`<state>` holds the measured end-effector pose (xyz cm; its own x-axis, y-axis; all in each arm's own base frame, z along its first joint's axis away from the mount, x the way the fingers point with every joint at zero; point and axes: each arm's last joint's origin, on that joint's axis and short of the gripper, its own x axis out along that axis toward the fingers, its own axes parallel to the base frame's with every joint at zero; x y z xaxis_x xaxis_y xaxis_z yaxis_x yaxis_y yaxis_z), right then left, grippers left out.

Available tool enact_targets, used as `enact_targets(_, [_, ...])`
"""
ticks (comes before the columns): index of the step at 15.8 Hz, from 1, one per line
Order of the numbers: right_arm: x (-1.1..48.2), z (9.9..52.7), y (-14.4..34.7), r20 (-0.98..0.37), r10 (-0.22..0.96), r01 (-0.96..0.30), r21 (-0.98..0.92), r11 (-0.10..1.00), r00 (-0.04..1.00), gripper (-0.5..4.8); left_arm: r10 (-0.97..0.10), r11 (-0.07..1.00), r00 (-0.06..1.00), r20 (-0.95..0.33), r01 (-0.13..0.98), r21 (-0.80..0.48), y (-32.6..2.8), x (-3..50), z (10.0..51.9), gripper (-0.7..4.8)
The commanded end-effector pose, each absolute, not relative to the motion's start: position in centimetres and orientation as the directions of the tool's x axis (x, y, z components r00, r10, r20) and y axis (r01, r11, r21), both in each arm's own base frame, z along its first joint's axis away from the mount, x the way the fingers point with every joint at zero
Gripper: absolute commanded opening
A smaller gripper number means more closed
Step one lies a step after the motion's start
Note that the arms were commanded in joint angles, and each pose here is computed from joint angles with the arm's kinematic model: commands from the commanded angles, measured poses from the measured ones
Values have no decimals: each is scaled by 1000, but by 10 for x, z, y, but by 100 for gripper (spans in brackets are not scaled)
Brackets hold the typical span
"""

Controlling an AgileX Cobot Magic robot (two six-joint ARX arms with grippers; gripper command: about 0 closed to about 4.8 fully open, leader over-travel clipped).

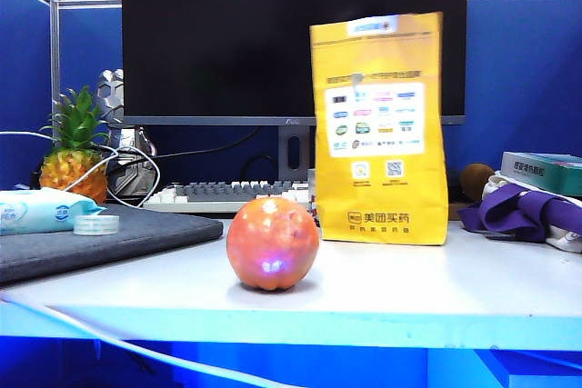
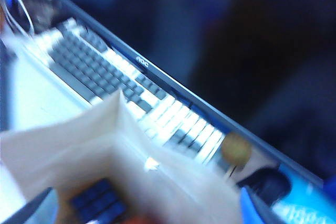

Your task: Pick up the orange and throw it into the yellow paper bag.

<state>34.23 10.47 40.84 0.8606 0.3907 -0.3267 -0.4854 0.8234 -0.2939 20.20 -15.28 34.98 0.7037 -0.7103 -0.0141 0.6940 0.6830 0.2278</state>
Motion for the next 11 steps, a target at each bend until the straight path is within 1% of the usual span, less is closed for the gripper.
enact_targets(1, [294,453,83,-224,462,-502,-177,847,858,479,-517,803,855,29,473,363,-122,173,374,479])
enact_targets(3, [243,484,69,-136,542,-558,-148,816,829,479,-467,836,882,64,417,357,-90,143,388,479])
enact_targets(5, [193,499,57,-117,557,-569,-171,804,822,479,-428,857,901,72,379,349,-68,113,393,479])
enact_targets(6, [170,500,53,-114,578,-589,-169,790,808,479,-403,869,911,82,353,346,-56,98,393,479])
enact_targets(8, [129,484,42,-81,568,-572,-179,800,819,479,-406,875,910,81,361,321,-37,67,390,479])
enact_targets(9, [108,466,36,-53,542,-541,-192,819,839,479,-383,886,919,88,339,317,-28,53,386,479])
enact_targets(11, [78,419,27,20,486,-476,-177,862,873,479,-376,895,922,90,337,292,-14,32,370,479])
